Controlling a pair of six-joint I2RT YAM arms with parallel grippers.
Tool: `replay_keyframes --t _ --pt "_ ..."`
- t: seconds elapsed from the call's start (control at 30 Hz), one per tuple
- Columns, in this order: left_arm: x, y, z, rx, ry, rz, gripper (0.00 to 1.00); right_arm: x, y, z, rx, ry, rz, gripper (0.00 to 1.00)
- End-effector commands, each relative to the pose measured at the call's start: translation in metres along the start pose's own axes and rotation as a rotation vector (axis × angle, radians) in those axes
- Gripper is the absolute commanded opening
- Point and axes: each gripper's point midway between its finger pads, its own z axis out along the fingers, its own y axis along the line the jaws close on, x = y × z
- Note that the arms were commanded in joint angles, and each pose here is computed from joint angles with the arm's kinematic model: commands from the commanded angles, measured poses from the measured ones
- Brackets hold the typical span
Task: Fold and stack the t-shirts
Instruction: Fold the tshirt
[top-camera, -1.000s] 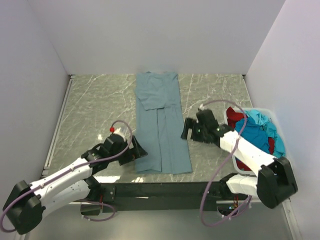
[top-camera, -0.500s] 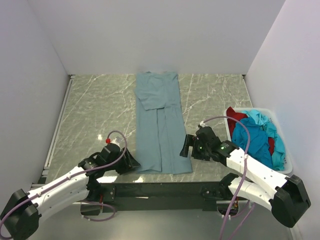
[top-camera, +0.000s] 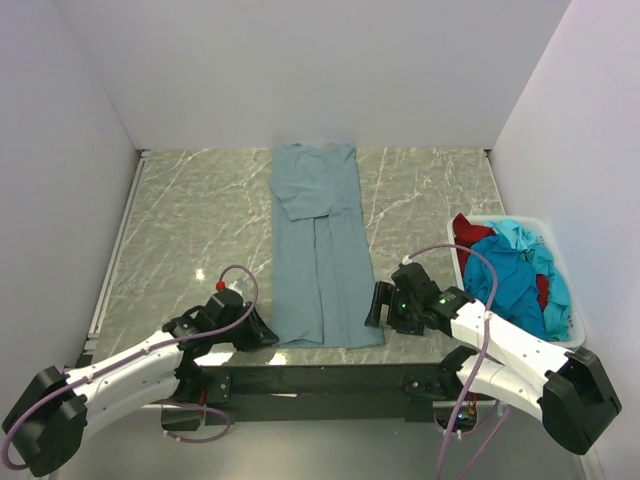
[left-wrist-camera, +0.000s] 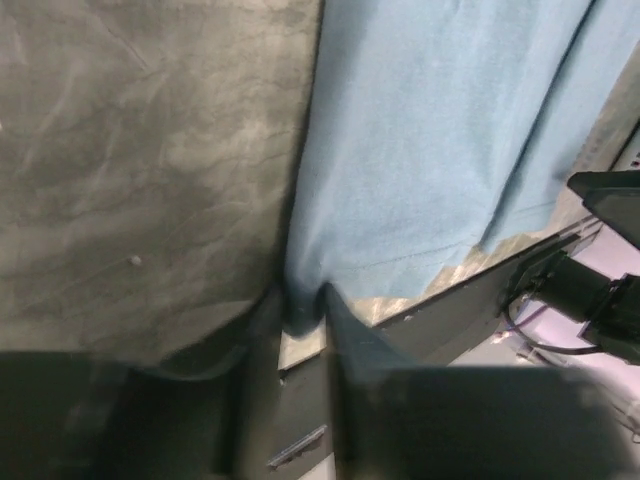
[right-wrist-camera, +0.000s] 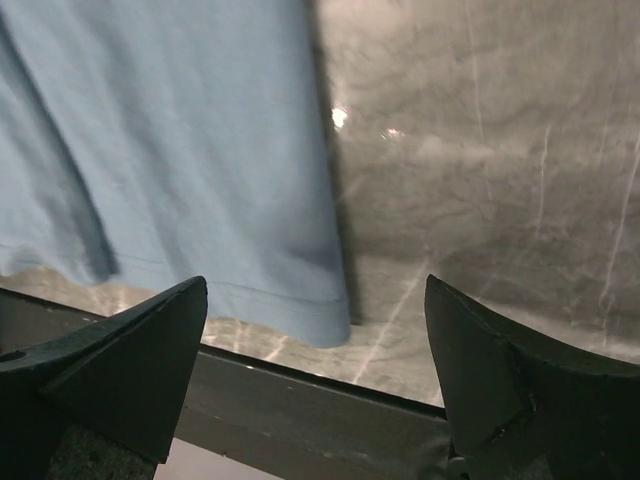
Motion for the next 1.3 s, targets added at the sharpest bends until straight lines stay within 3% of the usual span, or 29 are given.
replay_keyframes --t 0.0,0.03,0.1,0.37,0.43,0.57,0.67,0.77,0.9,1.27 --pt "0.007 0.007 0.005 0.010 0.026 0.025 0.22 0.009 -0.001 0.006 -0.009 0.032 0.020 0.93" --pt "0.008 0.004 0.006 0.032 0.029 0.025 0.18 0.012 -0.001 0.007 -0.012 0.042 0.026 0.93" --pt "0.008 0.006 0.006 0.032 0.026 0.019 0.01 0.018 0.001 0.009 -0.035 0.070 0.027 0.90" --pt "0.002 0.009 0.002 0.017 -0.016 0.033 0.01 0.037 -0.001 0.010 -0.058 0.133 0.036 0.78" --pt "0.003 0.007 0.001 0.033 -0.018 0.034 0.01 0.038 -0.001 0.011 -0.057 0.135 0.042 0.65" --pt "0.003 0.010 0.002 0.033 -0.016 0.041 0.01 0.046 -0.005 0.013 -0.041 0.167 0.029 0.57" --pt "0.006 0.009 0.004 0.049 -0.007 0.043 0.00 0.048 -0.005 0.017 -0.042 0.172 0.029 0.45" --pt "0.006 0.006 0.004 0.064 0.000 0.047 0.01 0.048 -0.005 0.020 -0.027 0.170 0.026 0.27" --pt "0.004 0.001 0.002 0.072 -0.004 0.058 0.00 0.046 -0.003 0.018 -0.026 0.159 0.017 0.17" --pt "-0.009 -0.055 -0.010 0.235 -0.029 0.094 0.01 0.000 0.030 -0.002 -0.070 0.015 -0.048 0.11"
